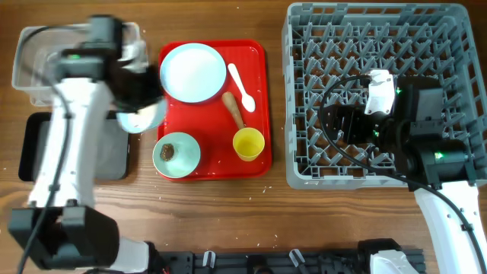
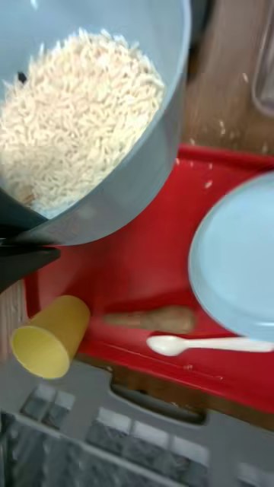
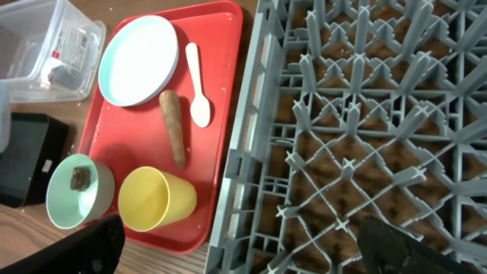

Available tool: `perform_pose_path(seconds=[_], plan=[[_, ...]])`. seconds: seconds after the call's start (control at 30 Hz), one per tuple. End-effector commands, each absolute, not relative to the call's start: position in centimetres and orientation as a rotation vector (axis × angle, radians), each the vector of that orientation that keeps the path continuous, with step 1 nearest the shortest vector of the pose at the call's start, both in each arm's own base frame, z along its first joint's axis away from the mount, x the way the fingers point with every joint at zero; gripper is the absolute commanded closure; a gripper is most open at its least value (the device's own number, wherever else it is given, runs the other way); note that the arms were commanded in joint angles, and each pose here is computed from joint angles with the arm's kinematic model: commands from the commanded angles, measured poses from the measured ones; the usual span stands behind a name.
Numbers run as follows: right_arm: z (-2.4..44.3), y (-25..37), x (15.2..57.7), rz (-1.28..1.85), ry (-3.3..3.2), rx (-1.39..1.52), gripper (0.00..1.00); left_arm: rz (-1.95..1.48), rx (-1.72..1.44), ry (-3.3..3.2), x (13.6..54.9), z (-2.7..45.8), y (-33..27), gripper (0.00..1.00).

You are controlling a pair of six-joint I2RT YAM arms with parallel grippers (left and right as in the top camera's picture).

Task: Sort waste into correct bins and load items into the dishwasher rack
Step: 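Tip the rice bowl over the black tray to pour out rice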

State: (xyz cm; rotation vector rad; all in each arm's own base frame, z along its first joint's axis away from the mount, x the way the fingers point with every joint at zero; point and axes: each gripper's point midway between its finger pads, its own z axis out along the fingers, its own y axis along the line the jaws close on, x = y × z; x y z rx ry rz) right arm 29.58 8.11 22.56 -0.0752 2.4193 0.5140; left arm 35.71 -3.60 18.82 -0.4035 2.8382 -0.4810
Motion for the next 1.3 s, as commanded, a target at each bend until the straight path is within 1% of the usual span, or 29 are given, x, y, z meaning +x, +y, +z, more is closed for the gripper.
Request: perform_pose_path(seconds=[0.0,0.13,0.23,0.37,0.5,0.63,0.7,1.03,1.2,1.27], plan=[[23.3,8.3,30.0,0.515,2.402,-0.07,0.0,-0.768,-0.533,2.75,35.1,18.6,0.7,0.96],[23.3,8.3,30.0,0.515,2.402,-0.069,0.0,-1.003,-0.725,2.515,35.4,17.5,6.5,0.96],[23.3,8.3,30.0,0.515,2.402,-0.07,0.0,-1.194,-0.787,2.288,35.8,17.2,9.6,0.96],[23.3,8.3,29.9,0.517,2.404,-0.068,0.0,-1.351,-0.913,2.133,35.1,15.8,12.6,0.96],[23.3,8.3,30.0,0.518,2.403,-0.064,0.0,-1.597,-0.895,1.864,35.6,17.0,14.8,0.96],[23.3,8.3,29.9,0.518,2.405,-0.064,0.0,-1.768,-0.939,1.706,35.6,16.8,15.7,0.96],[23.3,8.3,30.0,0.518,2.404,-0.063,0.0,-1.854,-1.015,1.657,35.7,16.6,15.8,0.96],[23.3,8.3,29.9,0.518,2.405,-0.063,0.0,-1.935,-1.146,1.626,35.7,16.5,15.8,0.96],[23.3,8.3,29.9,0.519,2.405,-0.064,0.0,-1.891,-1.136,1.661,35.8,16.0,16.0,0.96],[23.3,8.4,29.9,0.539,2.408,-0.035,0.0,-1.985,-1.226,1.605,35.4,16.7,15.3,0.96]])
